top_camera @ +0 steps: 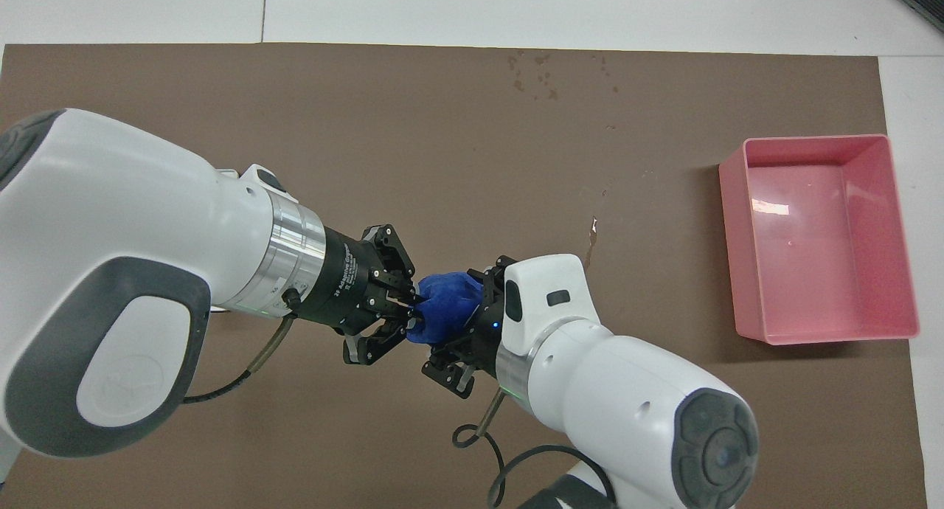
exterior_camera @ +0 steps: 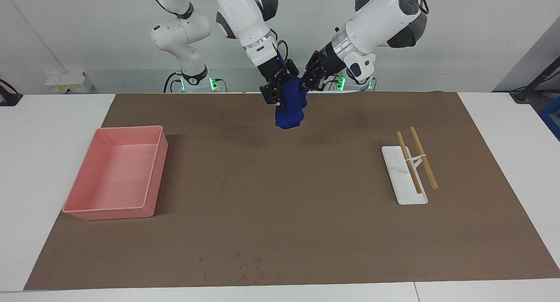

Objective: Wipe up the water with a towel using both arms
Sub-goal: 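Grasp the towel with the right gripper while the left gripper opens, then pull the towel away with the right gripper while the left gripper retracts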

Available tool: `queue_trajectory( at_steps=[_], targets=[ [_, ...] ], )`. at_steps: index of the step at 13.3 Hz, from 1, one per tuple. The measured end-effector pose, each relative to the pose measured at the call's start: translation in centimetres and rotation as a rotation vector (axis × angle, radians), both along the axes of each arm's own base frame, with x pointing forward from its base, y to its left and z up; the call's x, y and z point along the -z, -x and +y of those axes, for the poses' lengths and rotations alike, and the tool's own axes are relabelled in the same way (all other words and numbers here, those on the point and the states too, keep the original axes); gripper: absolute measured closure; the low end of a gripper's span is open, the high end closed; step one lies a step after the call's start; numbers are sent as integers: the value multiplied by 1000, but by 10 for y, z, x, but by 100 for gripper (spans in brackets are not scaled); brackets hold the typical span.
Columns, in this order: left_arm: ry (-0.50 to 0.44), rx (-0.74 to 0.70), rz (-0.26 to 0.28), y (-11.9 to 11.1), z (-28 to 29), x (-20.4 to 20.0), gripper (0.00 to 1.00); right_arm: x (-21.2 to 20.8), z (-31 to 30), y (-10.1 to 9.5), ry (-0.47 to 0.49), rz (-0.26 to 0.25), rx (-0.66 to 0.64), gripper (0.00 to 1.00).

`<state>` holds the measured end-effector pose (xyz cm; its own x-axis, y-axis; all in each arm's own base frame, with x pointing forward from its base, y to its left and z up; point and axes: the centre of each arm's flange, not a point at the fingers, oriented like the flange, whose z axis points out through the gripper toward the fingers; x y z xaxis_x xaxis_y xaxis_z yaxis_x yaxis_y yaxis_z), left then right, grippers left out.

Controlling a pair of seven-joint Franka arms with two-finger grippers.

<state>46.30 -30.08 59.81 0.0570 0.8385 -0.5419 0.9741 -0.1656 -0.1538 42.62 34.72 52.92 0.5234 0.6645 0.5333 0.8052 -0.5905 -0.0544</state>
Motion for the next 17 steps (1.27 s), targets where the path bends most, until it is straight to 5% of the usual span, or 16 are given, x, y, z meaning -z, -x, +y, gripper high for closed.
queue_trajectory(
  at_steps=[6, 9, 12, 17],
  targets=[
    [3, -6, -8, -1, 0, -1, 89, 2, -2, -1, 3, 17, 10, 74],
    [3, -6, -10, 0, -3, 3, 89, 4, -17, -9, 31, 56, 23, 83],
    [-32, -12, -70, -8, 12, -2, 56, 18, -75, -42, 117, 80, 12, 88],
    [-216, 289, -358, -30, 50, 1, 0, 67, -166, -91, 279, 126, -1, 88]
  ],
)
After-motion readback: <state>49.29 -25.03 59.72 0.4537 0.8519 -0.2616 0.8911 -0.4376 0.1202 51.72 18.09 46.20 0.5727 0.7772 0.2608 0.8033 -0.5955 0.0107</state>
